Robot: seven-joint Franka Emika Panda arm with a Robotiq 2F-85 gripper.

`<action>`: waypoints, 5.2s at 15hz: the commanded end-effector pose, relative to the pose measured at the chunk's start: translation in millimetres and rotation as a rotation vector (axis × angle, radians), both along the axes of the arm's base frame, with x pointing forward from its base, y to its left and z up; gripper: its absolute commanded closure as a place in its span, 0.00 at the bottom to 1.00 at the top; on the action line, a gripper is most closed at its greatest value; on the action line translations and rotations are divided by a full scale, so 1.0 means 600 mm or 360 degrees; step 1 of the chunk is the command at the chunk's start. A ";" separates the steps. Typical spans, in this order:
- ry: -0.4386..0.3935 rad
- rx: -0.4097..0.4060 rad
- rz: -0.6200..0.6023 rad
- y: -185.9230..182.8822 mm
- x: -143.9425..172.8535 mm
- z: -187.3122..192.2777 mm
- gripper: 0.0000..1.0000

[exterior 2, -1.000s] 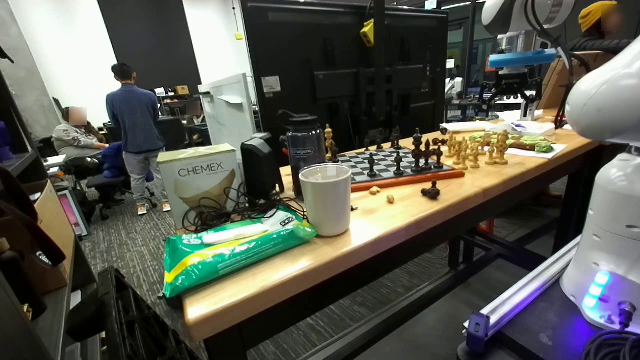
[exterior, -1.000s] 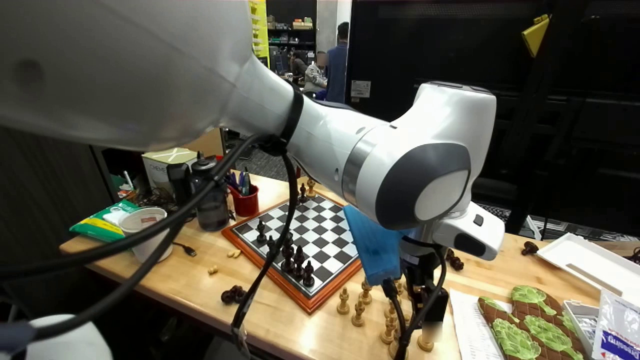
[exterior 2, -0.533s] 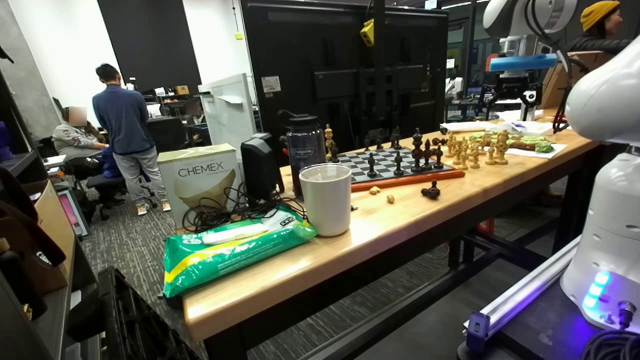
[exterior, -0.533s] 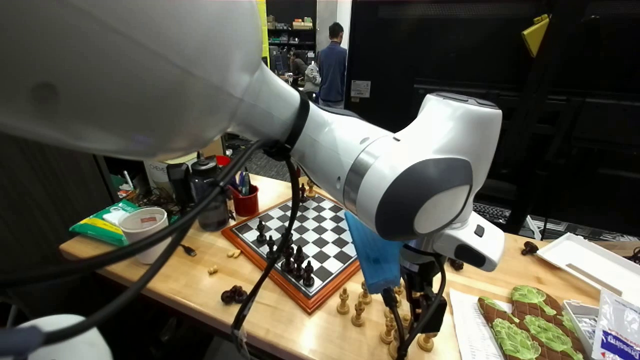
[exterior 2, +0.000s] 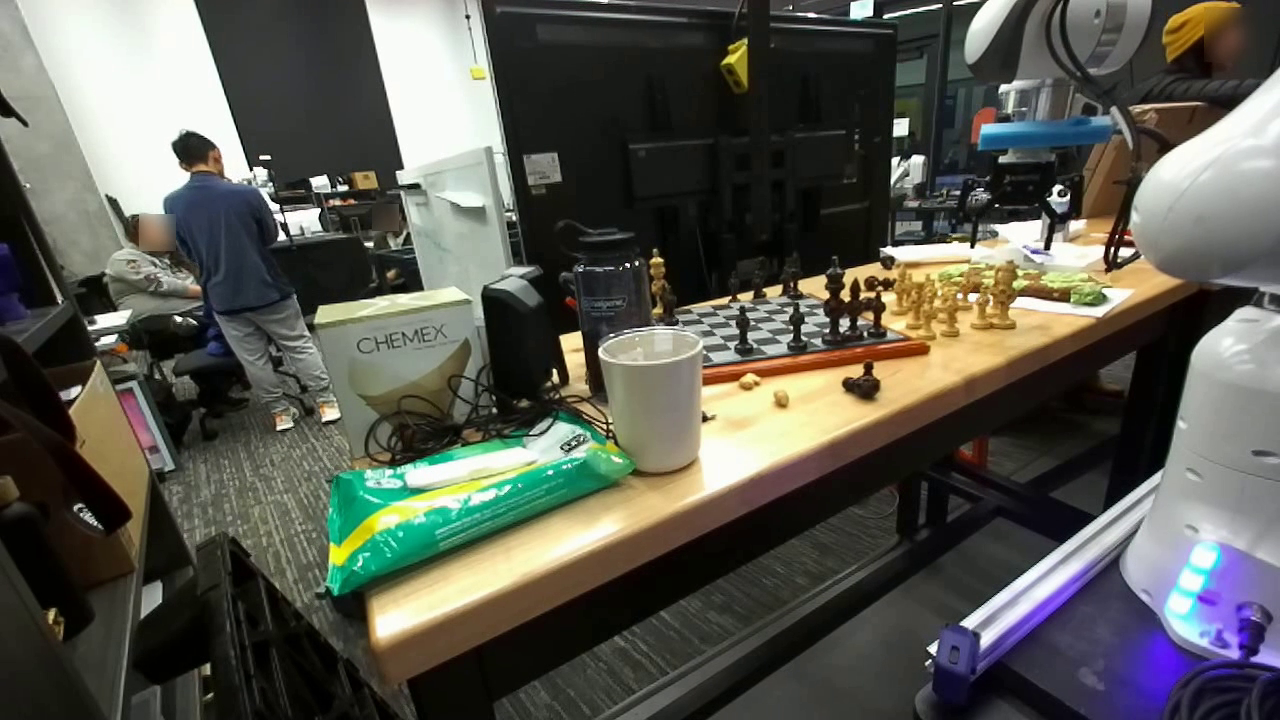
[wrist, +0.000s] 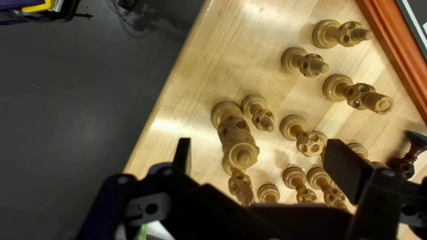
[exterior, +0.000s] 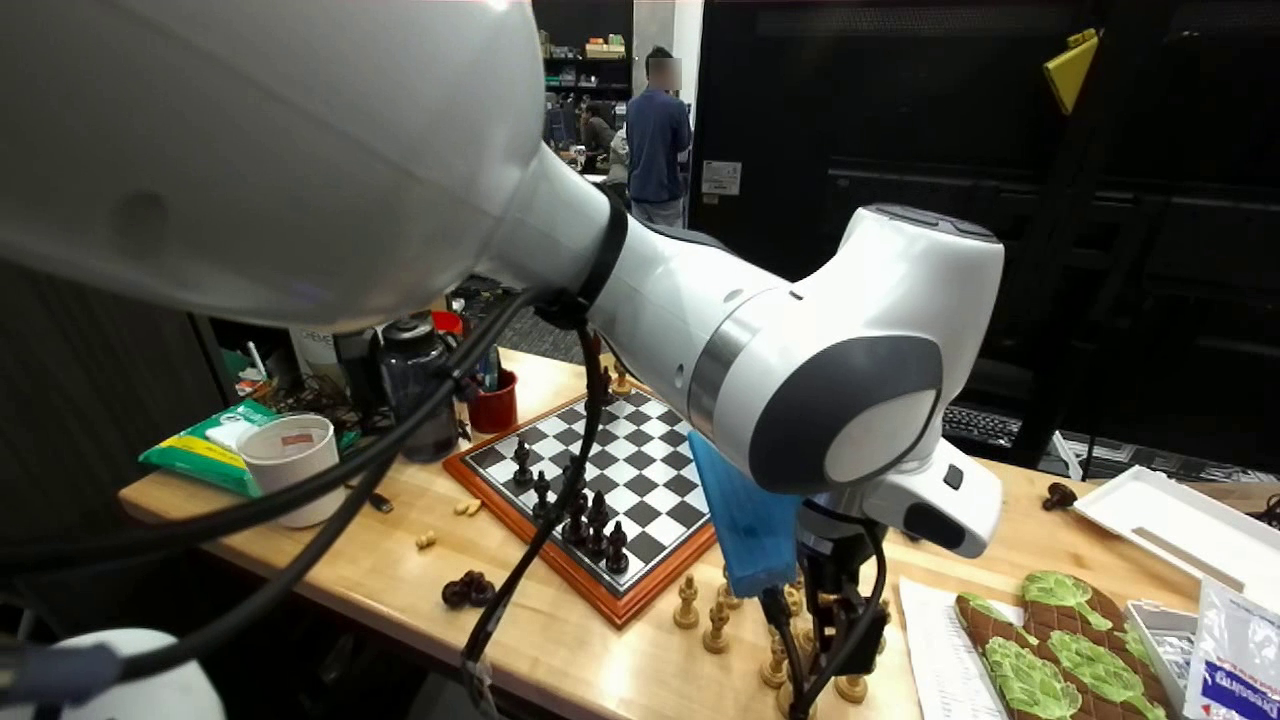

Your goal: Pick up a brown chess piece and put it on the chess board

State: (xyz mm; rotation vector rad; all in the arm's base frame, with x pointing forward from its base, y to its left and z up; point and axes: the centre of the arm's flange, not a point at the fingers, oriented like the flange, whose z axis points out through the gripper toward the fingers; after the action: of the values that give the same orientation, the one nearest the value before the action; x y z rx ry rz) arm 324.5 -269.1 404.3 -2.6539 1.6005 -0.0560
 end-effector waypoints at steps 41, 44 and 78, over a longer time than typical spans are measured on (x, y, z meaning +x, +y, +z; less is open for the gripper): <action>0.0039 0.0057 -0.0030 -0.030 -0.008 -0.026 0.00; 0.0041 0.0058 -0.0028 -0.031 -0.006 -0.026 0.00; 0.0049 0.0082 0.0019 -0.038 0.014 -0.034 0.92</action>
State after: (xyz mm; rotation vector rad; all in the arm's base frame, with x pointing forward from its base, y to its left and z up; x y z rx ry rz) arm 335.1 -291.3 379.7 -2.6535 1.5975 0.0360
